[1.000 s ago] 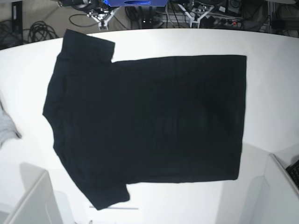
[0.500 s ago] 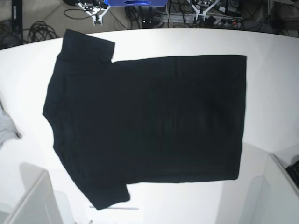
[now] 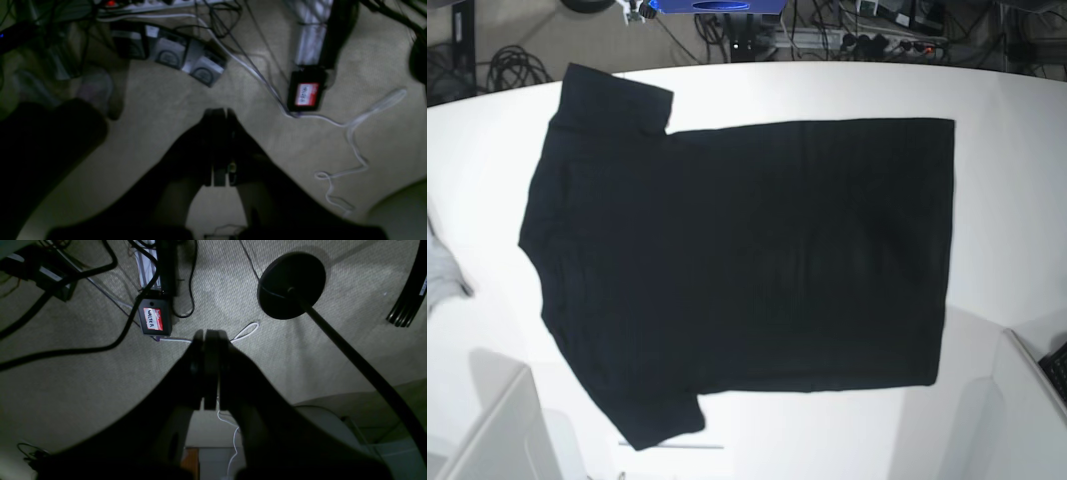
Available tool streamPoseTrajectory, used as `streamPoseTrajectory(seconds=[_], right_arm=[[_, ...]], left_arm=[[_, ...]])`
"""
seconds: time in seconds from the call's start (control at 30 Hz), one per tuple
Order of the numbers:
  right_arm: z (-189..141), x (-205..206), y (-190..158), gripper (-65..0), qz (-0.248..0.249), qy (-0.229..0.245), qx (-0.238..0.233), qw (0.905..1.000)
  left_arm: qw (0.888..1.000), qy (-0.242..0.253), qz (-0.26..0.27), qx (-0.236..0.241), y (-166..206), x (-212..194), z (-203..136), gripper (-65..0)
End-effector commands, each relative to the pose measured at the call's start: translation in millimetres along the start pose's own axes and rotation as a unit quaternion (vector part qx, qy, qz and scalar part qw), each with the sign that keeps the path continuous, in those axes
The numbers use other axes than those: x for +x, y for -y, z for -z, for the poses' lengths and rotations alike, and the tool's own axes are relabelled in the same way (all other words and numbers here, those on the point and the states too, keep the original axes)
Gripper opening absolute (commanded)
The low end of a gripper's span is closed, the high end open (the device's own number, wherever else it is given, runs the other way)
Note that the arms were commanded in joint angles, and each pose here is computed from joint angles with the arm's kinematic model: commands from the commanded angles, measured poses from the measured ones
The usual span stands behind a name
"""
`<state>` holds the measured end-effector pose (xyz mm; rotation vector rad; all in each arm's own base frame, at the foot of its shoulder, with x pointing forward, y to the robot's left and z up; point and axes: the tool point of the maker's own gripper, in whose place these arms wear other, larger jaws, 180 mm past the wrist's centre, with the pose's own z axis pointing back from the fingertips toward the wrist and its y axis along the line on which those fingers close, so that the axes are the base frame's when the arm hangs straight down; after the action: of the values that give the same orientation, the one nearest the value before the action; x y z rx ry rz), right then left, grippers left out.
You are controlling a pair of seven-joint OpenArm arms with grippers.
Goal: Fold the T-shirt properly
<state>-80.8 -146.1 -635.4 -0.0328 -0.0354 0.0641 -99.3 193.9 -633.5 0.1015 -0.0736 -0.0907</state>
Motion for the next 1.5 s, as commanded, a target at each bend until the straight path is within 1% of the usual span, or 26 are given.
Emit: streamPoseTrajectory(seconds=[0.0, 0.07, 0.13, 0.23, 0.33, 0.43, 0.5, 0.57, 0.7, 0.8, 0.9, 1.0, 1.1, 1.17, 1.23, 1.3, 1.33, 1.4, 1.47], right_arm=[[-5, -13, 2, -65.0, -0.001, -0.005, -0.001, 1.0000], [-14, -19, 1, -65.0, -0.002, 0.004, -0.001, 1.0000], [-24, -23, 1, -65.0, -0.001, 0.015, -0.001, 0.9999], [-41, -29, -1, -65.0, -0.002, 0.031, -0.001, 0.9995], [-59, -31, -2, -65.0, -0.002, 0.048, 0.000, 0.9989], [-74, -31, -3, -65.0, -0.003, 0.062, 0.000, 0.9981], [-82, -31, -3, -65.0, -0.003, 0.069, 0.000, 0.9976], [-89, -31, -3, -65.0, -0.003, 0.076, 0.000, 0.9971], [-103, -21, 25, -65.0, 0.021, 0.097, -0.036, 0.9944], [-116, -12, 45, -65.0, 0.036, 0.116, -0.061, 0.9907], [-132, 6, 68, -65.0, 0.044, 0.146, -0.090, 0.9842], [-151, 29, 91, -65.0, 0.050, 0.182, -0.118, 0.9749], [-170, 55, 111, -65.0, 0.087, 0.226, -0.135, 0.9608], [-187, 74, 126, -65.0, 0.123, 0.263, -0.141, 0.9466], [-204, 100, 137, -65.0, 0.145, 0.305, -0.145, 0.9301], [-218, 124, 142, -65.0, 0.153, 0.340, -0.146, 0.9164], [-224, 135, 144, -65.0, 0.155, 0.357, -0.145, 0.9096], [-237, 159, 145, -65.0, 0.155, 0.390, -0.142, 0.8967], [-249, 180, 145, -65.0, 0.153, 0.418, -0.141, 0.8841]], left_arm=[[1.000, 0.007, 0.005, 0.004, -4, -13, -7, -65.0], [1.000, 0.026, 0.012, 0.008, -11, -23, -16, -65.0], [0.999, 0.033, 0.015, 0.005, -10, -35, -25, -65.0], [0.999, 0.041, 0.025, 0.008, -18, -50, -39, -65.0], [0.997, 0.067, 0.029, 0.002, -14, -54, -55, -65.0], [0.995, 0.092, 0.036, 0.002, -18, -52, -72, -65.0], [0.994, 0.111, 0.011, 0.003, -19, -46, -83, -65.0], [0.991, 0.129, -0.021, 0.008, -29, -39, -96, -65.0], [0.983, 0.178, -0.043, 0.006, -47, -10, -124, -65.0], [0.978, 0.208, -0.031, -0.004, -50, 8, -145, -65.0], [0.971, 0.236, -0.028, -0.018, -43, 25, -164, -65.0], [0.963, 0.269, -0.031, -0.016, -44, 48, -179, -65.0], [0.952, 0.305, -0.038, -0.001, -55, 72, -197, -65.0], [0.939, 0.338, -0.054, 0.012, -59, 93, -211, -65.0], [0.926, 0.370, -0.069, 0.030, -68, 114, -225, -65.0], [0.916, 0.394, -0.072, 0.038, -73, 129, -236, -65.0], [0.907, 0.413, -0.072, 0.038, -73, 144, -243, -65.0], [0.894, 0.441, -0.071, 0.036, -73, 164, -257, -65.0], [0.885, 0.459, -0.068, 0.032, -71, 176, -267, -65.0]])
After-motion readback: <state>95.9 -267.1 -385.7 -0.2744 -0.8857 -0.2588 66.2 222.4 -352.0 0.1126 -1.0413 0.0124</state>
